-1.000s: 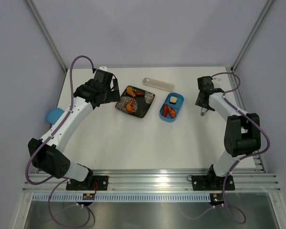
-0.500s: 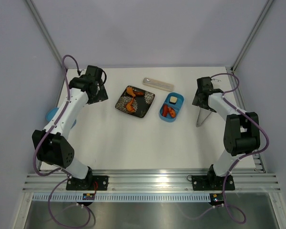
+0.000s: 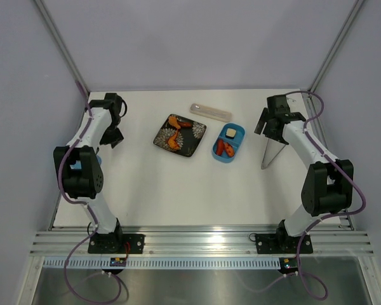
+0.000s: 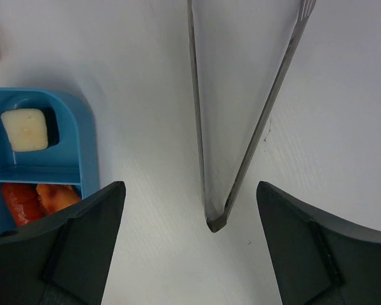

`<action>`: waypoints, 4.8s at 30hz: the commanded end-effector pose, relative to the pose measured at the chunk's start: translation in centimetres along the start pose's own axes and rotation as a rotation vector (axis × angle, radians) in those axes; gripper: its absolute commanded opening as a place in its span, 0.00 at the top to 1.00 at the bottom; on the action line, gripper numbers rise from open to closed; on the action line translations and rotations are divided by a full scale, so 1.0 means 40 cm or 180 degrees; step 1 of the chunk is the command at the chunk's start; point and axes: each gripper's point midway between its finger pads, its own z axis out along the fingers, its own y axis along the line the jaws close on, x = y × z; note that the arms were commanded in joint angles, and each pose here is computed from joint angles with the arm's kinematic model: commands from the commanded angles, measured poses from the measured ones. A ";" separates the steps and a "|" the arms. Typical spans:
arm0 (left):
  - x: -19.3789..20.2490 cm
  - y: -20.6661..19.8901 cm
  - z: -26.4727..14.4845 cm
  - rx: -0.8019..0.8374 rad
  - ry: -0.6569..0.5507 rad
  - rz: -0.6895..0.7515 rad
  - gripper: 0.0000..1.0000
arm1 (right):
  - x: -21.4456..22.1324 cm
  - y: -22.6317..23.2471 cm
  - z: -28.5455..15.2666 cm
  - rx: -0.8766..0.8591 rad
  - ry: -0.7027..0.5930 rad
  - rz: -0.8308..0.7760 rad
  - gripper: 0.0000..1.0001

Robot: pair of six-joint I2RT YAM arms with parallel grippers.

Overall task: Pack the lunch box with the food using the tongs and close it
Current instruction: Move the box lid to the center of the board, then pick up the box lid from the center of the board.

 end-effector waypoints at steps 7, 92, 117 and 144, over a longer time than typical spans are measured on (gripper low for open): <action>-0.050 0.001 0.160 -0.0047 0.0228 -0.0518 0.32 | -0.076 0.023 -0.113 -0.0291 -0.0142 -0.0001 0.08; 0.172 -0.262 0.100 0.0914 0.0346 0.0391 0.62 | -0.048 0.026 -0.130 -0.0386 -0.0095 0.0145 0.09; 0.165 -0.214 -0.101 0.1753 0.0154 0.0664 1.00 | -0.043 0.057 -0.183 -0.0686 -0.0040 0.0233 0.09; 0.180 -0.211 -0.218 0.2351 0.0159 0.0662 1.00 | 0.099 0.532 -0.347 -0.2212 0.1162 -0.0017 0.09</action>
